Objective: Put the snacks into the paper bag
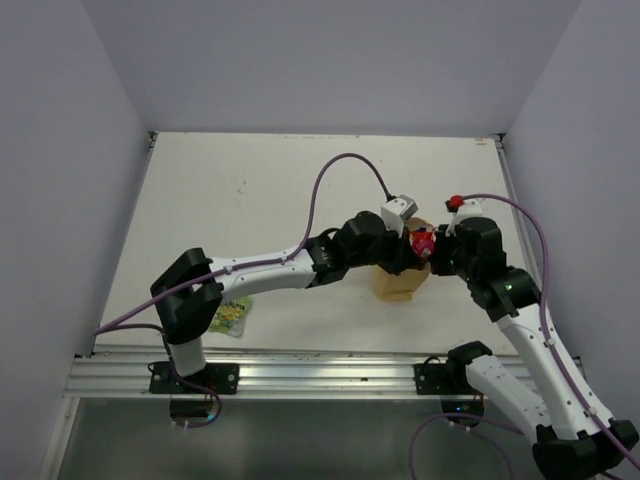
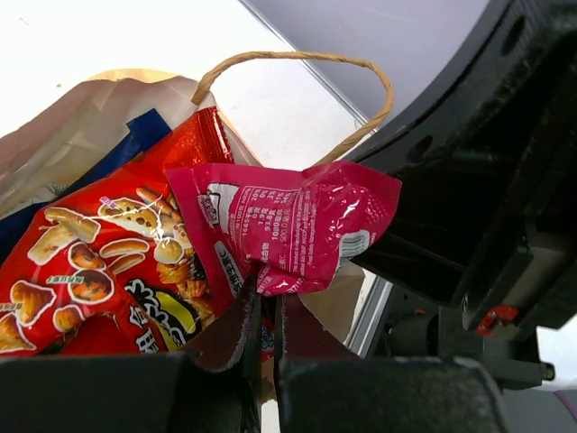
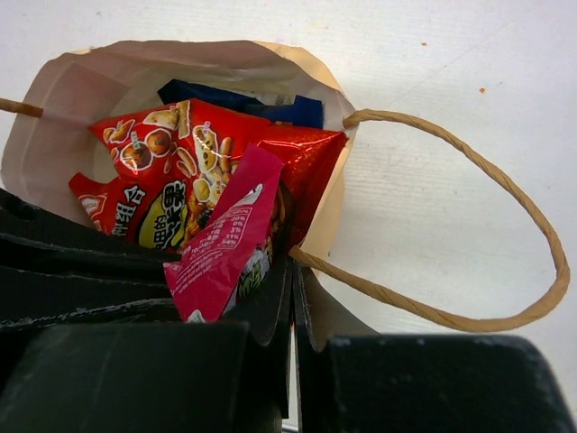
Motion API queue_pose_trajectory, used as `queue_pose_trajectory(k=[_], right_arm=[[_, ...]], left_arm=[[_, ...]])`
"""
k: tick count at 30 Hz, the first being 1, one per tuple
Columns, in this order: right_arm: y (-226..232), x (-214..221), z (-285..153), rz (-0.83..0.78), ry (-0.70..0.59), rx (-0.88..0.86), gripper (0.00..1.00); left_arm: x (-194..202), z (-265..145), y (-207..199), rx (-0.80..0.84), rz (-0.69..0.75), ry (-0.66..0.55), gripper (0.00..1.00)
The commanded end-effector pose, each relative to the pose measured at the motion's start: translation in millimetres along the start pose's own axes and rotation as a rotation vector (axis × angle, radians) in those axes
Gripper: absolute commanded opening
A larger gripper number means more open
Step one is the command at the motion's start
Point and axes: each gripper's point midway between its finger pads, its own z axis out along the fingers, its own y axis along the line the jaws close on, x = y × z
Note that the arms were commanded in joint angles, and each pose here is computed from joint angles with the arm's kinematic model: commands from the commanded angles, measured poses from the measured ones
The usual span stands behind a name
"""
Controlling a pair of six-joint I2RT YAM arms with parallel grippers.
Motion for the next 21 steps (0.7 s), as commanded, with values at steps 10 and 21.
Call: queue_pose_trajectory(k=[10,21], right_arm=[[10,2,-1,-0.001,0.002,-0.054,0.00],[10,1,-1,-0.001,0.000,-0.053,0.00]], left_arm=[[-13,15,22,-0.238,-0.071,0.095,0.00],[-28,-63,27,-0.370,-0.038,-0.002,0.52]])
